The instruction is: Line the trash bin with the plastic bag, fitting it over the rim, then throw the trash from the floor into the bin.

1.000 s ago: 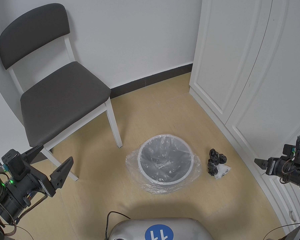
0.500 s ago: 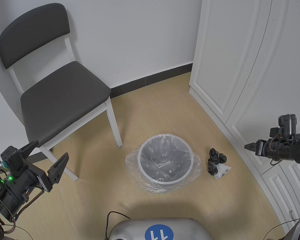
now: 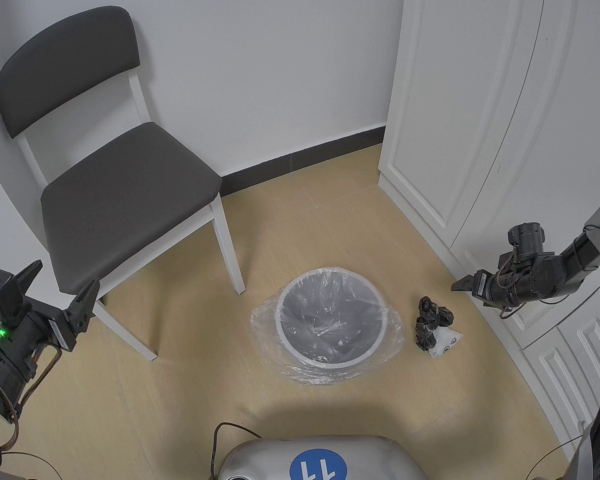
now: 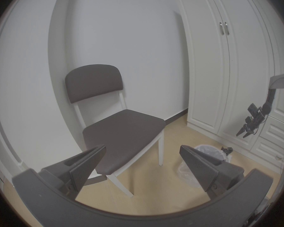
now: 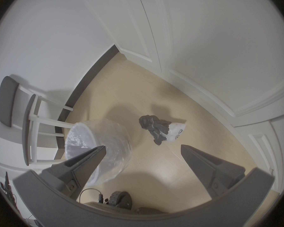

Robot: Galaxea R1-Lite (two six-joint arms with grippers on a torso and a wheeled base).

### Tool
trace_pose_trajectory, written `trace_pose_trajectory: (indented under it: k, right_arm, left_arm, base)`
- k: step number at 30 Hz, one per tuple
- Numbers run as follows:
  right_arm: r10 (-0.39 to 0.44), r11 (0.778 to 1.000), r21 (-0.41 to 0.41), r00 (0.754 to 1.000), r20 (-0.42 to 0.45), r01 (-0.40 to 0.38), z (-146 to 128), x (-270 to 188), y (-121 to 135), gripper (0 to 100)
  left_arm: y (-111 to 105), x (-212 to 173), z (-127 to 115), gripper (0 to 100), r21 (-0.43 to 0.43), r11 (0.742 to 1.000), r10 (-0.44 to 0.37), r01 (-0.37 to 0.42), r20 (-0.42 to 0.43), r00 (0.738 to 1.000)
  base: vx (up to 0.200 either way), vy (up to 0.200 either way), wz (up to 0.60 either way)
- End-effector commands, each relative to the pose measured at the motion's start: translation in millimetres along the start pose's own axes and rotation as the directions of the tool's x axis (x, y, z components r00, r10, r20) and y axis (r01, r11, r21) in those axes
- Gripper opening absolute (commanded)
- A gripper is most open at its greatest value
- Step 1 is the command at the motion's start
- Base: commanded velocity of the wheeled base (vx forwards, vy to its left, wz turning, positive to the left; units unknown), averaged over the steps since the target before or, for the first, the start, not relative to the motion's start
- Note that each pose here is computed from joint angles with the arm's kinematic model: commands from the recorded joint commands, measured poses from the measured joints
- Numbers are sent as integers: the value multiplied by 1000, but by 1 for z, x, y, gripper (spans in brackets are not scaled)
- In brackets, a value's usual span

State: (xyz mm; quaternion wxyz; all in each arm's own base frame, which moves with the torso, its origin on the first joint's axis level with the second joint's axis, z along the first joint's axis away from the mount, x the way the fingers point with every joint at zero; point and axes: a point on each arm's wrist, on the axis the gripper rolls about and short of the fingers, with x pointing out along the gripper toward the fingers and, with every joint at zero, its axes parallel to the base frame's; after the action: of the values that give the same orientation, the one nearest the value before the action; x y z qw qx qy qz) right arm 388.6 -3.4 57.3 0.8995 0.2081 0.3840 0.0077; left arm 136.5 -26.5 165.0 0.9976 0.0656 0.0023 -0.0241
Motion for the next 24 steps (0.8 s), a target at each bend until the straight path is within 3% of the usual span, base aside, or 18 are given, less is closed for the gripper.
trace_pose_trajectory:
  k: [1,5,8,13,24]
  right_arm:
    - [-8,1000,5,1000,-28,8,0,83,-16,100]
    - [11,1000,2,1000,3,-11,8,107,-13,100]
    - [-16,1000,15,1000,-22,17,-9,131,-18,100]
    - [-77,997,30,993,86,75,-18,160,-12,100]
    - [-78,997,13,984,158,77,-22,190,-5,100]
  left_arm:
    - [12,5,9,100,-3,996,85,-84,29,996]
    - [12,4,6,100,3,997,78,-78,17,997]
    - [12,4,7,100,1,997,82,-82,21,996]
    - [11,5,3,100,6,997,76,-76,1,997]
    - [10,5,0,100,10,998,68,-68,-12,998]
  base:
    - [0,0,0]
    - [0,0,0]
    - [0,0,0]
    - [0,0,0]
    - [0,0,0]
